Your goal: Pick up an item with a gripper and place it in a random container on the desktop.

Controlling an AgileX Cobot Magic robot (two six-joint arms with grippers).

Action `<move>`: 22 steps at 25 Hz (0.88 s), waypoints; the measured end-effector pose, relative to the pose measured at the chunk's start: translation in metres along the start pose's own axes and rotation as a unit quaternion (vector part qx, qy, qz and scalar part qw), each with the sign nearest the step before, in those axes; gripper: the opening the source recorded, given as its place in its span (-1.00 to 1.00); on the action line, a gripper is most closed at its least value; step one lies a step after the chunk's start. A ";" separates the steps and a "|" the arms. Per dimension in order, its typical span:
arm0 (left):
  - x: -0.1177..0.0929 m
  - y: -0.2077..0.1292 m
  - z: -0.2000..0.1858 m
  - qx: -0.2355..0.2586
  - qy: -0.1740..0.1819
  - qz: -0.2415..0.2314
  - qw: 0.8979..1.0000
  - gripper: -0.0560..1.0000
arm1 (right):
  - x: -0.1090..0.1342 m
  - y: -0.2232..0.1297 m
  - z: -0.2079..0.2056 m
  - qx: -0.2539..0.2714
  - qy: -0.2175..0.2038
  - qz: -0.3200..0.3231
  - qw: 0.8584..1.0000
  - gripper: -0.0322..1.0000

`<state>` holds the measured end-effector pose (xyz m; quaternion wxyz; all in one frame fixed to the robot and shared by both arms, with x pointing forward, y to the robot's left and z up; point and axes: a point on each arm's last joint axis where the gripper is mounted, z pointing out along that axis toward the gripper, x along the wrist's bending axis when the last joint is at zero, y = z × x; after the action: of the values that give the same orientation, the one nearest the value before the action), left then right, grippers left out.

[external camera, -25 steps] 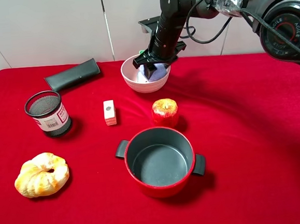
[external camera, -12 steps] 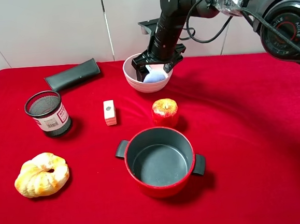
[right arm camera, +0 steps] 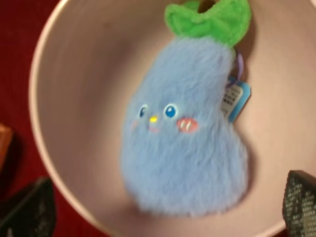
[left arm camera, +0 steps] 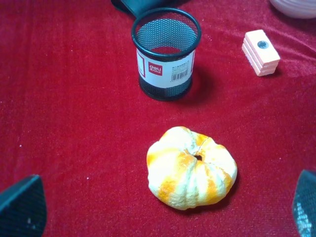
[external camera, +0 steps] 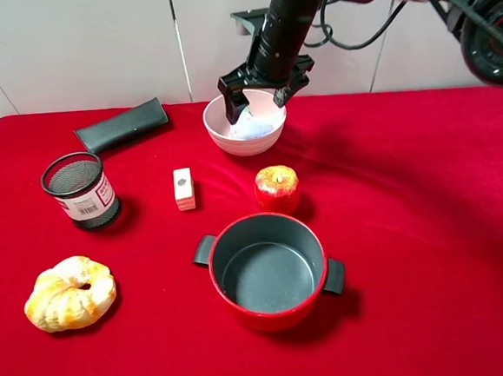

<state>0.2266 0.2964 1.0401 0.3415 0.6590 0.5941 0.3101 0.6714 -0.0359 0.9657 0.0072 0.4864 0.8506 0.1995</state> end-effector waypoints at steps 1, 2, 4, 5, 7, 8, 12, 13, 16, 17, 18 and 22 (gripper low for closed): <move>0.000 0.000 0.000 0.000 0.000 0.000 1.000 0.99 | 0.001 0.000 -0.004 0.005 0.001 -0.001 1.000 0.41; 0.000 0.000 0.000 0.000 0.000 0.000 1.000 0.99 | 0.002 -0.001 -0.009 0.010 0.002 -0.002 1.000 0.41; 0.000 0.000 0.000 0.000 0.000 0.000 1.000 0.99 | 0.004 -0.003 -0.018 0.025 0.005 -0.004 1.000 0.41; 0.000 0.000 0.000 0.000 0.000 0.000 1.000 0.99 | 0.006 -0.004 -0.024 0.031 0.007 -0.005 0.999 0.41; 0.000 0.000 0.000 0.000 0.000 0.000 1.000 0.99 | 0.008 -0.005 -0.036 0.037 0.008 -0.007 0.999 0.41; 0.000 0.000 0.000 0.000 0.000 0.000 1.000 0.99 | 0.010 -0.005 -0.042 0.037 0.008 -0.006 0.999 0.41; 0.000 0.000 0.000 0.000 0.000 0.000 1.000 0.99 | 0.016 -0.003 -0.074 0.009 0.008 0.019 1.000 0.41; 0.000 0.000 0.000 0.000 0.000 0.000 1.000 0.99 | 0.017 -0.002 -0.082 0.001 0.008 0.024 1.000 0.41; 0.000 0.000 0.000 0.000 0.000 0.000 1.000 0.99 | 0.022 -0.002 -0.107 -0.022 0.009 0.030 0.999 0.41; 0.000 0.000 0.000 0.000 0.000 0.000 1.000 0.99 | 0.023 -0.004 -0.114 -0.026 0.010 0.030 0.999 0.41; 0.000 0.000 0.000 0.000 0.000 0.000 1.000 0.99 | 0.025 -0.007 -0.122 -0.029 0.010 0.031 0.999 0.41; 0.000 0.000 0.000 0.000 0.000 0.000 1.000 0.99 | 0.026 -0.028 -0.143 -0.022 -0.004 0.028 0.999 0.41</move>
<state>0.2266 0.2964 1.0401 0.3415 0.6590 0.5941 0.3101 0.6045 -0.0743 1.0927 0.0152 0.5106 0.8320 0.2164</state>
